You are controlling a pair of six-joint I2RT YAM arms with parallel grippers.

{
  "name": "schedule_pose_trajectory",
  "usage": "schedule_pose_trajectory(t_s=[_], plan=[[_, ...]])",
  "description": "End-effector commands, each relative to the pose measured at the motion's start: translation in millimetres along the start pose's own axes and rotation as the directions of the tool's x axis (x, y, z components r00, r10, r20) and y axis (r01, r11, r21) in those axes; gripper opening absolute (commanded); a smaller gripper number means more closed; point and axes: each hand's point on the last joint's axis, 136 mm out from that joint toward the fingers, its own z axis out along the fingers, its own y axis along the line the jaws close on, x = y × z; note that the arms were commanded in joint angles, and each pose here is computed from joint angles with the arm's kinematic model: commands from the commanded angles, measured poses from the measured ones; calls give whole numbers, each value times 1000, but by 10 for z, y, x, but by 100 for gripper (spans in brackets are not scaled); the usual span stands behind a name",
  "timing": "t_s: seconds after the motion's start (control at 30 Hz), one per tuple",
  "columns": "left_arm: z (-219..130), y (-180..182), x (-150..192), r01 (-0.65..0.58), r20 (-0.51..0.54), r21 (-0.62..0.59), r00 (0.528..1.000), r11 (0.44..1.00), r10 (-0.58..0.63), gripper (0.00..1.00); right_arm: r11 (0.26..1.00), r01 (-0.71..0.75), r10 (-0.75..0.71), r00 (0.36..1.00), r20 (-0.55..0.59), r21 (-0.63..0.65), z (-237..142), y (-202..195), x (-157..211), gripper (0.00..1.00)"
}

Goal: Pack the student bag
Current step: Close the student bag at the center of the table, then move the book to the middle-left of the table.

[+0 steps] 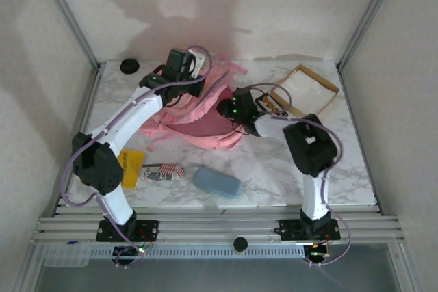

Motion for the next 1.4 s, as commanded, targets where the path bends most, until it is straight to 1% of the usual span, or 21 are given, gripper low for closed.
schedule_pose_trajectory(t_s=[0.0, 0.1, 0.13, 0.2, 0.23, 0.3, 0.37, 0.43, 0.53, 0.63, 0.73, 0.77, 0.8, 0.87, 0.9, 0.97, 1.07, 1.13, 1.2, 1.33, 1.37], plan=[[-23, -116, -146, 102, 90, 70, 990, 992, -108, 0, 998, 55, -56, 996, 63, 10, -488, 17, -215, 31], [121, -142, 82, 186, 47, 91, 980, 978, -191, 1, 993, 63, -71, 995, 74, 97, -896, -148, -268, 36], [172, -165, 165, 216, 31, 106, 975, 970, -221, 5, 989, 55, -66, 995, 78, 138, -1024, -235, -295, 38], [247, -221, 312, 276, 4, 146, 960, 950, -280, 7, 980, 57, -78, 991, 104, 190, -1263, -316, -354, 39], [279, -246, 377, 315, -9, 161, 948, 935, -318, 12, 979, 72, -96, 988, 119, 191, -1371, -304, -377, 41], [317, -297, 475, 375, -40, 187, 926, 908, -374, 26, 981, 121, -143, 980, 142, 152, -1538, -161, -433, 43], [288, -346, 544, 432, -70, 210, 902, 877, -427, 40, 978, 180, -193, 974, 118, 107, -1609, 13, -442, 48], [179, -337, 588, 486, -68, 221, 873, 846, -483, 46, 972, 227, -231, 970, 71, 60, -1605, 160, -407, 51], [-80, -176, 681, 597, -39, 220, 796, 772, -604, 54, 954, 301, -301, 953, -16, -3, -1512, 390, -246, 56], [-425, 159, 851, 722, 22, 172, 677, 670, -736, 62, 925, 379, -380, 921, -82, -36, -1387, 605, -32, 61], [-771, 561, 1208, 842, 80, 60, 531, 536, -844, 79, 901, 421, -432, 891, -141, -100, -1243, 839, 240, 65], [-880, 676, 1351, 865, 95, 22, 497, 501, -862, 85, 894, 429, -445, 882, -154, -129, -1191, 915, 337, 65], [-970, 777, 1504, 884, 106, -26, 467, 467, -878, 88, 884, 438, -463, 870, -168, -166, -1150, 1012, 468, 66], [-1153, 999, 1820, 914, 143, -112, 403, 390, -904, 92, 867, 447, -487, 853, -188, -221, -1036, 1180, 690, 69], [-1222, 1101, 1995, 926, 162, -160, 367, 342, -916, 93, 858, 453, -501, 843, -195, -243, -976, 1245, 791, 69], [-1373, 1292, 2359, 950, 206, -223, 266, 220, -942, 99, 844, 461, -521, 826, -216, -273, -839, 1356, 977, 71], [-1580, 1537, 2778, 954, 296, -290, 170, 82, -940, 100, 831, 453, -532, 816, -225, -323, -661, 1493, 1173, 73], [-1650, 1634, 3064, 939, 325, -344, 122, 2, -938, 100, 830, 445, -534, 809, -248, -335, -527, 1542, 1297, 73], [-1679, 1705, 3319, 921, 345, -381, 59, -83, -937, 100, 818, 451, -550, 794, -258, -358, -422, 1621, 1420, 75], [-1753, 1776, 3749, 867, 411, -444, -28, -227, -911, 100, 802, 450, -569, 777, -271, -394, -235, 1730, 1619, 78], [-1746, 1764, 3778, 867, 421, -433, -46, -246, -906, 100, 799, 448, -572, 772, -277, -402, -199, 1747, 1663, 78]])
